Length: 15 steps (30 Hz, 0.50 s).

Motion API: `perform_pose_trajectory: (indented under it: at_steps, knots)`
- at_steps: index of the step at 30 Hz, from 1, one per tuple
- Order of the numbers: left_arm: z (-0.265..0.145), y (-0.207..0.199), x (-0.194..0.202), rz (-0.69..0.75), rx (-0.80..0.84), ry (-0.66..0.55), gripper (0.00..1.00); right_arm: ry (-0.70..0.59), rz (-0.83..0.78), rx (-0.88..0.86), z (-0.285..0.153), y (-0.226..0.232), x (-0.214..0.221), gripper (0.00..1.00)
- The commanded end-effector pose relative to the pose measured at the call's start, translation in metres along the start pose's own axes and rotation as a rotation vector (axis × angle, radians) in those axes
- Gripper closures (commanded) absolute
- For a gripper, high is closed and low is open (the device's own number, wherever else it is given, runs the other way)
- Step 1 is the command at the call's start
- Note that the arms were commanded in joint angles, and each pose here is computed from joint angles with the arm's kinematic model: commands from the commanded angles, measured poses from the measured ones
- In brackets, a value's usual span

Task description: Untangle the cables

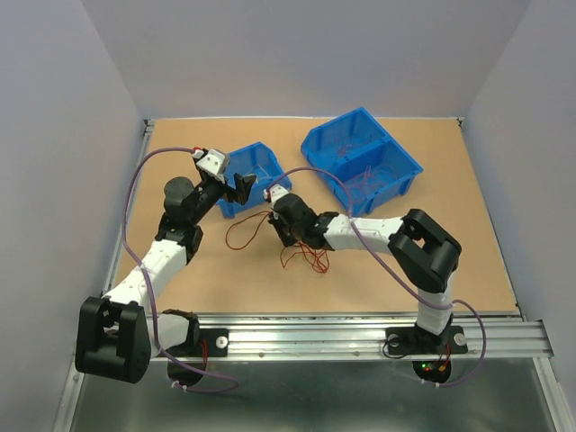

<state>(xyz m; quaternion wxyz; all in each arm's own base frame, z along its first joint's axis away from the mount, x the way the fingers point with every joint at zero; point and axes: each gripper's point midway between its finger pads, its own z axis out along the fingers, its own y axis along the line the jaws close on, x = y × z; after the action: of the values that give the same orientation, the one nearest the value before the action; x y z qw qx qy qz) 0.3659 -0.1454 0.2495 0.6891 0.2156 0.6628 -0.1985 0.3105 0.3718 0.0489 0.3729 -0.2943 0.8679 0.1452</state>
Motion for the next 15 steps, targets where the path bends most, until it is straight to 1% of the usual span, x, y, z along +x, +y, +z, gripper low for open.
perform_pose_trajectory:
  at_steps: [1, 2, 3, 4, 5, 6, 7, 9, 12, 15]
  knots:
    - [0.001, -0.004, -0.019, 0.038, 0.031, -0.073, 0.06, -0.172, 0.033, 0.023, -0.036, 0.003, -0.061, 0.9]
    - [0.001, -0.006, -0.019, 0.04, 0.037, -0.073, 0.06, -0.182, 0.026, 0.032, -0.044, -0.002, -0.056, 0.9]
    - [0.001, -0.01, -0.018, 0.044, 0.062, -0.071, 0.06, -0.277, 0.041, 0.015, -0.074, -0.002, -0.08, 0.9]
    - [0.001, -0.014, -0.017, 0.05, 0.088, -0.069, 0.06, -0.347, 0.051, -0.001, -0.088, -0.002, -0.093, 0.9]
    - [0.001, -0.018, -0.015, 0.053, 0.114, -0.065, 0.06, -0.4, 0.057, -0.014, -0.106, -0.003, -0.102, 0.9]
    - [0.003, -0.022, -0.011, 0.053, 0.145, -0.055, 0.06, -0.409, 0.049, -0.024, -0.114, -0.005, -0.092, 0.91]
    - [0.004, -0.029, -0.01, 0.055, 0.188, -0.051, 0.06, -0.495, 0.062, -0.047, -0.146, -0.006, -0.11, 0.91]
    - [0.008, -0.037, -0.003, 0.048, 0.241, -0.027, 0.05, -0.574, 0.07, -0.063, -0.178, -0.009, -0.119, 0.91]
    - [0.01, -0.042, 0.004, 0.046, 0.279, -0.011, 0.04, -0.619, 0.078, -0.044, -0.196, -0.017, -0.122, 0.92]
    - [0.008, -0.047, 0.001, 0.051, 0.305, -0.019, 0.03, -0.665, 0.094, -0.036, -0.214, -0.022, -0.127, 0.96]
